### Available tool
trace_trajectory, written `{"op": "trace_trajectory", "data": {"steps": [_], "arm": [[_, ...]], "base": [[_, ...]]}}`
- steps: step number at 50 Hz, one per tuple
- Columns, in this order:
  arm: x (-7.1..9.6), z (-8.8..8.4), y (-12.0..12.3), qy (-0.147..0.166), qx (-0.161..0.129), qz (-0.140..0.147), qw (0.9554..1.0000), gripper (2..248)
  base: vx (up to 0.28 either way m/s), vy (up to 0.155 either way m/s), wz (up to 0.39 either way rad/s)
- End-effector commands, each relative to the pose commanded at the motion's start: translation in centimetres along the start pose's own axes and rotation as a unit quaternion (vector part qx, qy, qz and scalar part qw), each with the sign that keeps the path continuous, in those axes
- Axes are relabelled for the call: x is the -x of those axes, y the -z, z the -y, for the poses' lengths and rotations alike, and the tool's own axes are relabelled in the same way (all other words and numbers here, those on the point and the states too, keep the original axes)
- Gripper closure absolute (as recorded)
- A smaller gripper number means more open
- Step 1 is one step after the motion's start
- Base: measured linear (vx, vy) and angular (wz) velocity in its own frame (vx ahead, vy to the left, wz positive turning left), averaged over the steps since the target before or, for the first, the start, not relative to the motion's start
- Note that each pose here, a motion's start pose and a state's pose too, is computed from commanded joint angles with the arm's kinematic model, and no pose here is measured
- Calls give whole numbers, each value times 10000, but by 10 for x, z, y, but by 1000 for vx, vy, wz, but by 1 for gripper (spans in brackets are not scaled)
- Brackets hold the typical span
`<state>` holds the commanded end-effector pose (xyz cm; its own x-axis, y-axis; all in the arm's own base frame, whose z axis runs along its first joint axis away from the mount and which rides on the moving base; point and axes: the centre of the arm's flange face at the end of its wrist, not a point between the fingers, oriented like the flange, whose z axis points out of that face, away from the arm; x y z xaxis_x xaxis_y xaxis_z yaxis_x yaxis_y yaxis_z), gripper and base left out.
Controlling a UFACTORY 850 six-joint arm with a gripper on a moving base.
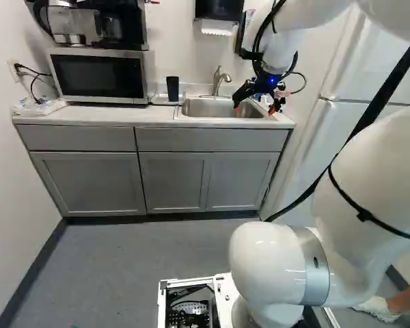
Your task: Rinse the cup and place it in the tray
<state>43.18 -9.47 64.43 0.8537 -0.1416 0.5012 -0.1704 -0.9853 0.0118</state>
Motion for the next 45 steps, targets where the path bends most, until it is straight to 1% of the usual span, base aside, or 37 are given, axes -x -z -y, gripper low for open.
{"op": "trace_trajectory", "data": {"steps": [23,45], "arm": [[6,3,-9,21,-6,-117,9999,3],[20,10,-27,65,-23,-358,9993,3]], "base": [[0,0,0],[0,0,0]]}}
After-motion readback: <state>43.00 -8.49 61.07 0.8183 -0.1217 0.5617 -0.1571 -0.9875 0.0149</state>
